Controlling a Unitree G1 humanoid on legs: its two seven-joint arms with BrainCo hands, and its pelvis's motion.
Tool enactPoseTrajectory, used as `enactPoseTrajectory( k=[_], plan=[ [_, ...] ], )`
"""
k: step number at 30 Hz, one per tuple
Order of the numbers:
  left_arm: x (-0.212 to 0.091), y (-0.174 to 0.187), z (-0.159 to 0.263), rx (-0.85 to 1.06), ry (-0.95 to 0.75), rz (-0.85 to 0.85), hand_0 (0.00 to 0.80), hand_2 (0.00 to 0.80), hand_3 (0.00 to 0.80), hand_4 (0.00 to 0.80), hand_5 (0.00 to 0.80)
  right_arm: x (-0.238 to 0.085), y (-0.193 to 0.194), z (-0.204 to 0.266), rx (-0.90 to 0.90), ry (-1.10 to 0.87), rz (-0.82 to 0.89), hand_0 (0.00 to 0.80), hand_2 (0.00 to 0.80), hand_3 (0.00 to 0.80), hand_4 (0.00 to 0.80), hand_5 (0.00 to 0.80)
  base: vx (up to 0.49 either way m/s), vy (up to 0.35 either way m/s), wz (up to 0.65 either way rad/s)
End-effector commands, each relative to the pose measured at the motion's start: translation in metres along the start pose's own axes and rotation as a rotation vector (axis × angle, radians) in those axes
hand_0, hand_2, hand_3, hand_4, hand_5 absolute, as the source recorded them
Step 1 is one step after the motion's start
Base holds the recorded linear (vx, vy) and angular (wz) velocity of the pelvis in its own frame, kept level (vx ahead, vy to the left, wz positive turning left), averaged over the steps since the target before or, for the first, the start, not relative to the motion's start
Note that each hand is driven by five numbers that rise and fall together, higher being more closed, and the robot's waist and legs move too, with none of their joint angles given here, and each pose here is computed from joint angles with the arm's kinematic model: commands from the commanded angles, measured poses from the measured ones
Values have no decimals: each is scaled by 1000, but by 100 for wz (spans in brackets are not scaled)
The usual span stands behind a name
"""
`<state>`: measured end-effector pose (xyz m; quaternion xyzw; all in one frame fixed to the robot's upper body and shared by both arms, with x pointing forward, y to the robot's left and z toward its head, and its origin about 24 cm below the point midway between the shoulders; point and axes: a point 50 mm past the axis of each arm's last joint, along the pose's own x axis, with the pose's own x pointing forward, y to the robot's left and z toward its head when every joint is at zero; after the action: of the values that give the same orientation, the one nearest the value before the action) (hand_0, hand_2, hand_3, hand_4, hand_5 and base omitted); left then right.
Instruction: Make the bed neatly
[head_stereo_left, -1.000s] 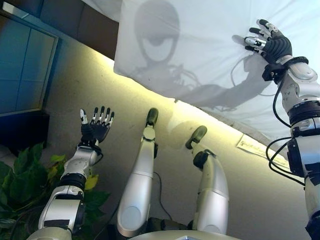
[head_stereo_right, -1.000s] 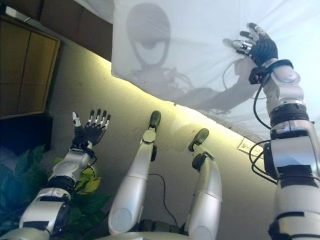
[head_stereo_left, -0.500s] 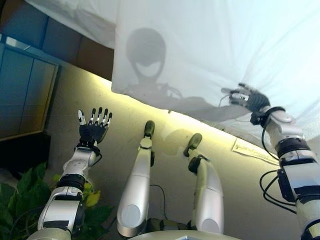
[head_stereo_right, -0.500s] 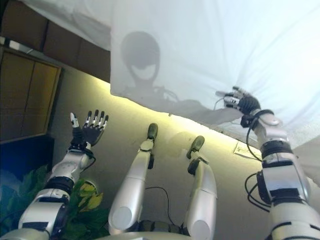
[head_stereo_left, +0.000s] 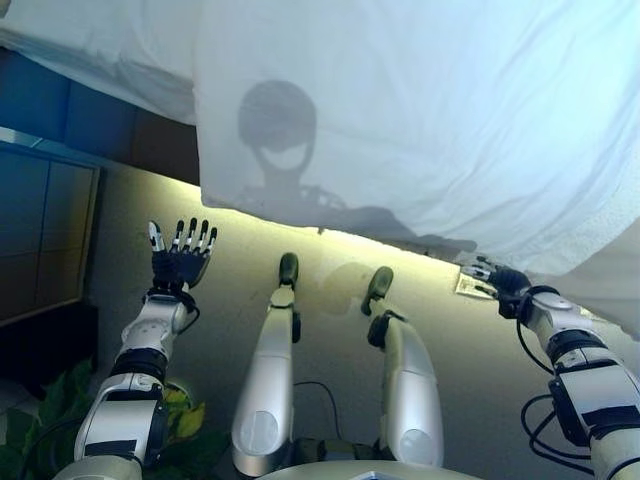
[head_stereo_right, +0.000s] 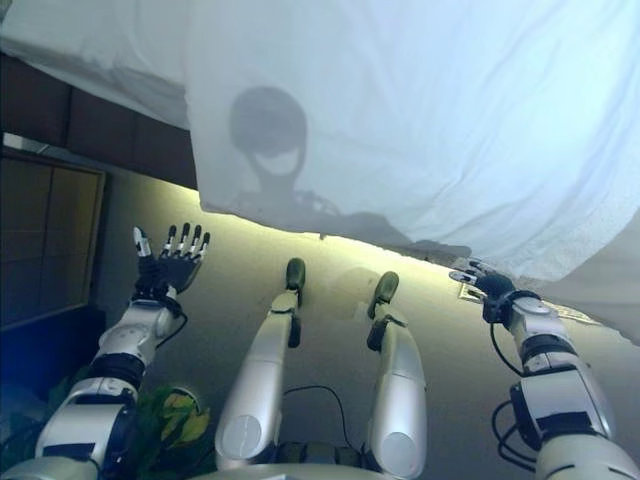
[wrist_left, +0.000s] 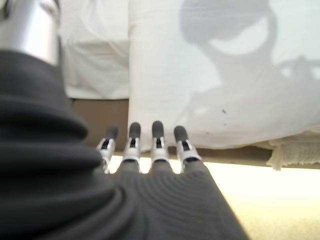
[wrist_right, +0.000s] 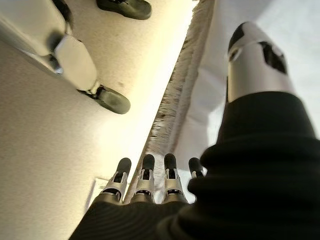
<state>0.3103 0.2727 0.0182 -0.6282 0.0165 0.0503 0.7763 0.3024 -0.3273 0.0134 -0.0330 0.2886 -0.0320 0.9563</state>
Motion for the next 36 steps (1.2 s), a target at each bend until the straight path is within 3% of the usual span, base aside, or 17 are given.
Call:
enactPoseTrajectory(
  k=[1,6,12,17,24,29,33,36],
  plan=[
    [-4,7,8,11,-53,45,0,0,0,0,0,-9,-18,5,14,-71,-44,0,0,0,0,0,41,-35,-1],
    [-18,31,14,99,-48,188,0,0,0,0,0,-9,-11,0,27,-129,-20,0,0,0,0,0,63,-29,-5],
    [-55,80,12,269,39,409,0,0,0,0,0,-10,11,-33,38,-105,43,0,0,0,0,0,124,-21,-8],
    [-108,127,0,405,176,597,0,0,0,0,0,-27,33,-112,81,97,143,0,0,0,0,0,228,-25,-6],
    [-158,163,-29,495,316,730,0,0,0,0,0,-58,81,-202,203,360,173,0,0,0,0,0,247,-11,1],
    [-182,179,-59,737,579,818,0,0,0,0,0,-70,103,-230,342,433,114,0,0,0,0,0,84,5,-2],
    [-200,188,-72,815,724,889,0,0,0,0,0,-82,109,-252,470,529,4,0,0,0,0,0,56,32,-2],
    [-214,193,-78,788,744,964,0,0,0,0,0,-95,114,-269,429,637,-16,0,0,0,0,0,49,28,-13]
  ],
)
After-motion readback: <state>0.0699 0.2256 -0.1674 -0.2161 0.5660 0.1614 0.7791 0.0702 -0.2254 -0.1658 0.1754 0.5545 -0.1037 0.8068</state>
